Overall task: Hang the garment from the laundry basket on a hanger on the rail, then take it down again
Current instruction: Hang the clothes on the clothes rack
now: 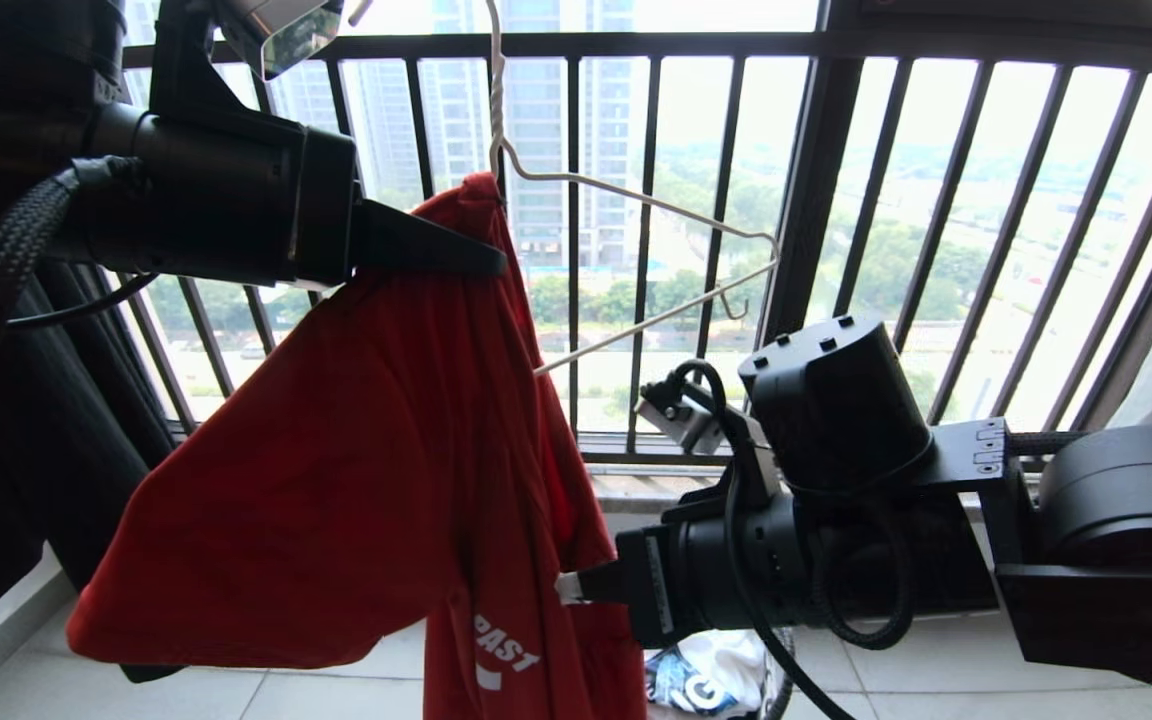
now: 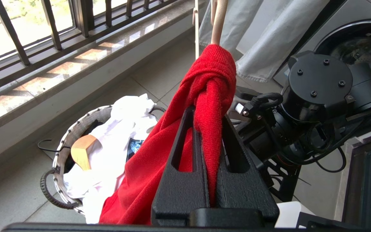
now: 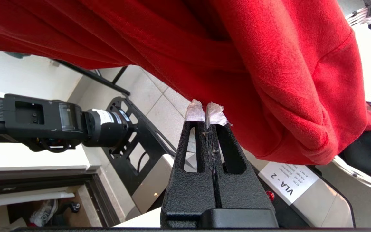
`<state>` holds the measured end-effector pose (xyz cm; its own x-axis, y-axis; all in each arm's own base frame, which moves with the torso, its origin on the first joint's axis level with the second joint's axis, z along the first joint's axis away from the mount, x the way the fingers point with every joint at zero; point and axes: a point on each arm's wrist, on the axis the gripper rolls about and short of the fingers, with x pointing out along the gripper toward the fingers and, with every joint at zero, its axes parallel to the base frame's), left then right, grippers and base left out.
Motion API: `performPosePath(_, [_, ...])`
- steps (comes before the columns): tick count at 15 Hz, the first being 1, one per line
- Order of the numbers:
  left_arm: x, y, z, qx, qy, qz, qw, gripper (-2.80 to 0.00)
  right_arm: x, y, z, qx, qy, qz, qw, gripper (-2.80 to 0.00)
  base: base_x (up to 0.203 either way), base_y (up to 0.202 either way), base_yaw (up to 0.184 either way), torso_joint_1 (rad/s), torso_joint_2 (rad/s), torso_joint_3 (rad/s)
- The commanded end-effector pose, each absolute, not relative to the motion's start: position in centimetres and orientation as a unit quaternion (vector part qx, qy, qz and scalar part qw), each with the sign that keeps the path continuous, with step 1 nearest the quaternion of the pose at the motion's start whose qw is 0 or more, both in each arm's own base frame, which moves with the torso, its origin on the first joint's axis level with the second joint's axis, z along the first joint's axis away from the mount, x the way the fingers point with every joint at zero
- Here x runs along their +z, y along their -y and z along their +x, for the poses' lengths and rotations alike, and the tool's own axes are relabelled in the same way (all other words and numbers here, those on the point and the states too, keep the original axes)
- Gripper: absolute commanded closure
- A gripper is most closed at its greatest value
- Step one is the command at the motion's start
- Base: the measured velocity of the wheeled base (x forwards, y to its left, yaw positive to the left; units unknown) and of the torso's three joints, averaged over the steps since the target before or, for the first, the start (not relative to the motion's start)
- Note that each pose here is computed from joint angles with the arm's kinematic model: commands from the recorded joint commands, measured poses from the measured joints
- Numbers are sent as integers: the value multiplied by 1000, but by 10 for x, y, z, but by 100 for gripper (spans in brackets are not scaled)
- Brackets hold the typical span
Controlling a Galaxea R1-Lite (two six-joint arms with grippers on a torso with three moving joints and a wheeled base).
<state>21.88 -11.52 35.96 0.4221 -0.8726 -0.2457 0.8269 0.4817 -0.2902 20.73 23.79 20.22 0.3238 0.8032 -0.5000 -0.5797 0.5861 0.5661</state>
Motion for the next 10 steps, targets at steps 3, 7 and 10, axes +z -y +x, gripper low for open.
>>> performPosePath(3, [362,114,215,-507,-181,-63,840,0,195,-248,218,419,-373,182,808,0,0,0,0,0,0,0])
performPosePath(7, [363,113,213,-508,-179,-63,840,0,194,-244,225,378,-354,180,837,0,0,0,0,0,0,0])
performPosePath(10, [364,112,211,-508,-176,-63,841,0,198,-235,232,368,-342,180,846,0,0,0,0,0,0,0])
